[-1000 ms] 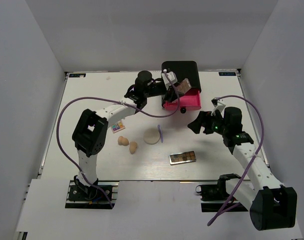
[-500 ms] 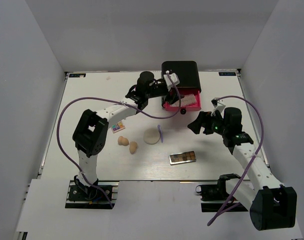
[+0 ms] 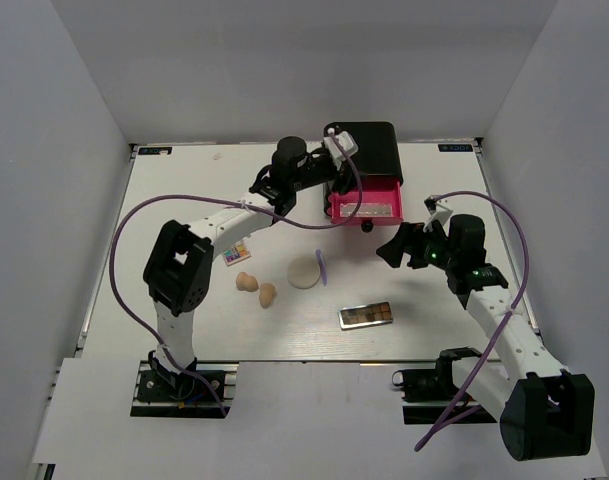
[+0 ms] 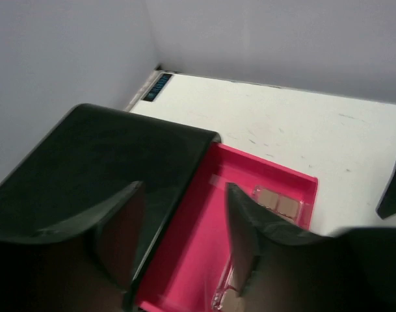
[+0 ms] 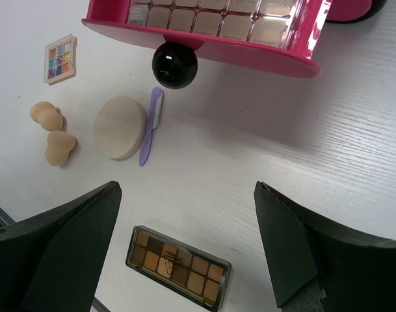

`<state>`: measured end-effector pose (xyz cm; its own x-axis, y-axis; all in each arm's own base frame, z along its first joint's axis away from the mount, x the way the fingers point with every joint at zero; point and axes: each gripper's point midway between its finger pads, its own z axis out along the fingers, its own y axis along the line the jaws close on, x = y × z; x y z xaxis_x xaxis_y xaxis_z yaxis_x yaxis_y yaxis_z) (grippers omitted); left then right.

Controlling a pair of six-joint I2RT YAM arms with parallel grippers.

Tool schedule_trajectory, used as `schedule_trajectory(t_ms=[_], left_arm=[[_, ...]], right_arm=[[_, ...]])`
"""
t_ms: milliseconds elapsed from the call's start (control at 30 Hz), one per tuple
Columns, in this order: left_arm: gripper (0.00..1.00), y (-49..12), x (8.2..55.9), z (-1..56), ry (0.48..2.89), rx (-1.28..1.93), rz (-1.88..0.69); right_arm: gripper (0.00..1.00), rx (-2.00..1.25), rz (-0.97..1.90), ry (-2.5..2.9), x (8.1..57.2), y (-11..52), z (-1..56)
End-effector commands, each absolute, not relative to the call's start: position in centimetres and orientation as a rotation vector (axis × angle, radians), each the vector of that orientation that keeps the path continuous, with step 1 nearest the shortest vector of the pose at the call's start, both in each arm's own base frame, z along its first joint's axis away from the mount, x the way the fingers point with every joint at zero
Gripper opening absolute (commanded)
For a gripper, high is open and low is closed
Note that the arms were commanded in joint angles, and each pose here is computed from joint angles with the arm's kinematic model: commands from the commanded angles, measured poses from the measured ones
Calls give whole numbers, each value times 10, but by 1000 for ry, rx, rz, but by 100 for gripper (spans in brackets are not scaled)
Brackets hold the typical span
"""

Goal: Organize the makeup

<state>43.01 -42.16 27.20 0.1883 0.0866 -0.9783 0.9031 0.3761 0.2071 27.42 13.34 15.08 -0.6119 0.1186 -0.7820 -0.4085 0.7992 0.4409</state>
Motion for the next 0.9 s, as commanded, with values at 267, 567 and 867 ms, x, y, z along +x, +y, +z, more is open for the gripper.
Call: schedule_trajectory(t_ms=[267, 567, 867], left_arm=[[31, -284, 415, 287, 1863, 274, -546], [77, -167, 346, 165, 2288, -293, -362], [90, -110, 327, 87, 2560, -591, -9]], right_arm=[[83, -882, 837, 1776, 245, 165, 184], [86, -1295, 954, 1580, 215, 189, 171], [86, -1349, 932, 1637, 218, 201, 156]])
